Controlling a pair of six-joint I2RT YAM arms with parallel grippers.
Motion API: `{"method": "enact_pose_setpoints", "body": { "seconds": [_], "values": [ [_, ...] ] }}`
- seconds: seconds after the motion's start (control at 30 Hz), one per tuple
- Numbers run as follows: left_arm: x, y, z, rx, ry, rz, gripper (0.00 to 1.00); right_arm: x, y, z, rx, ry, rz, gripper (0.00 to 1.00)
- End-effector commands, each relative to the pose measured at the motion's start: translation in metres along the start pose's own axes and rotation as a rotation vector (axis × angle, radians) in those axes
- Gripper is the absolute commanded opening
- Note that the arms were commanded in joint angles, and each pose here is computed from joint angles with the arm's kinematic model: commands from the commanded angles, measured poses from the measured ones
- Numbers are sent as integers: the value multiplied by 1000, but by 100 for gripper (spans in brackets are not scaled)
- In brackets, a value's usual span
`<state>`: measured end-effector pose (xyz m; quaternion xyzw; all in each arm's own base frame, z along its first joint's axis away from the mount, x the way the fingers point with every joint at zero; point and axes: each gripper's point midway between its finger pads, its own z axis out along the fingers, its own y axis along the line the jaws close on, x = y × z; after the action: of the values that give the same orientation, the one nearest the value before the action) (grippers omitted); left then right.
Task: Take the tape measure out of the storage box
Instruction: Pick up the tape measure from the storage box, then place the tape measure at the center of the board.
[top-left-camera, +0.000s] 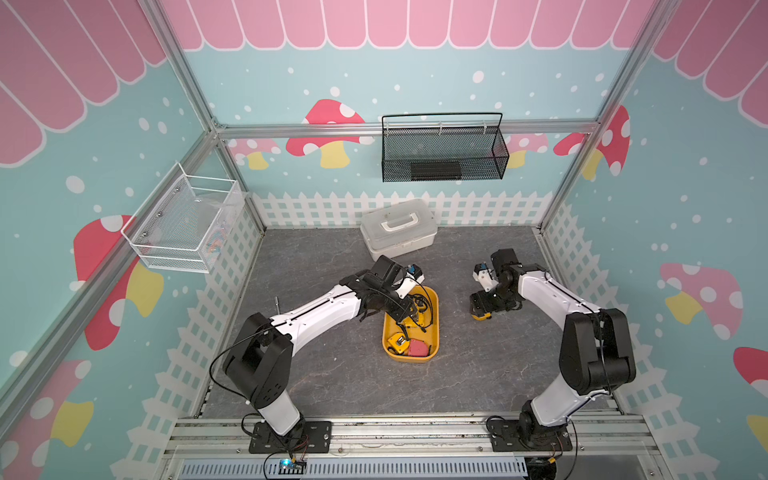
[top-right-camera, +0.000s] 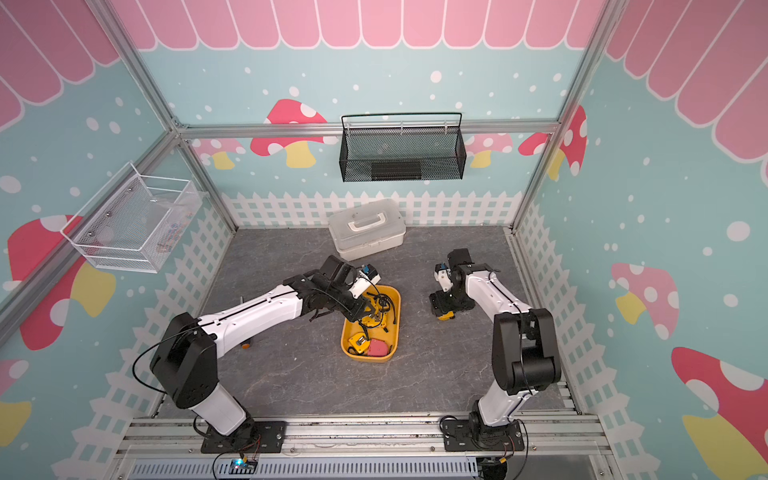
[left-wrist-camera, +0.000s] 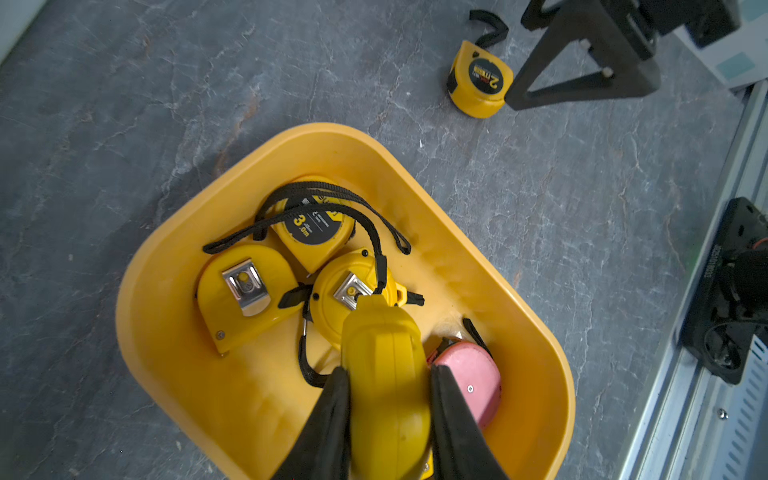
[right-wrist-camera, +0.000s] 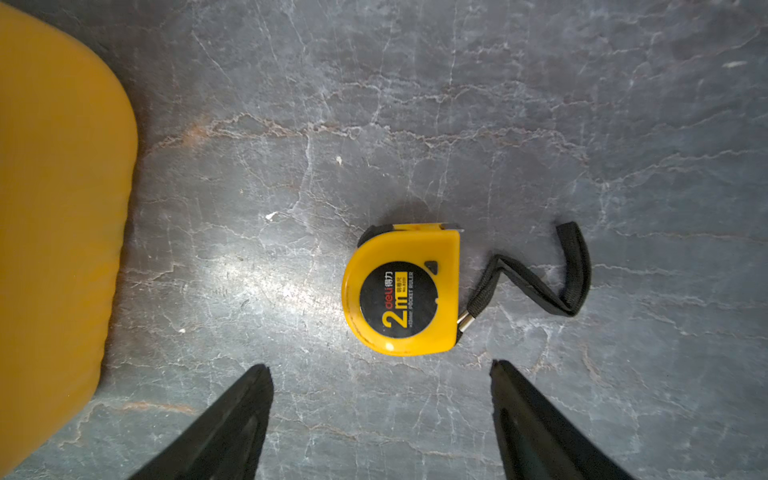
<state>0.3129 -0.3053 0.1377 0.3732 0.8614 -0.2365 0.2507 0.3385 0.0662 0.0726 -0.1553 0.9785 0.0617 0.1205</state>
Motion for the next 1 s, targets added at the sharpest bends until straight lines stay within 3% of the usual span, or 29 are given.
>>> {"method": "enact_pose_setpoints", "body": {
  "seconds": [0.0, 0.53, 0.97],
  "values": [
    [-13, 4, -15, -14, -68, -1, 13, 6, 0, 6, -12, 22, 9, 83],
    [-1, 93, -95, -317, -134, -106, 14, 5, 1, 8, -20, 19, 8, 83],
    [43, 165, -114, -505, -64, -261, 14, 4, 1, 9, -26, 20, 5, 83]
  ]
}}
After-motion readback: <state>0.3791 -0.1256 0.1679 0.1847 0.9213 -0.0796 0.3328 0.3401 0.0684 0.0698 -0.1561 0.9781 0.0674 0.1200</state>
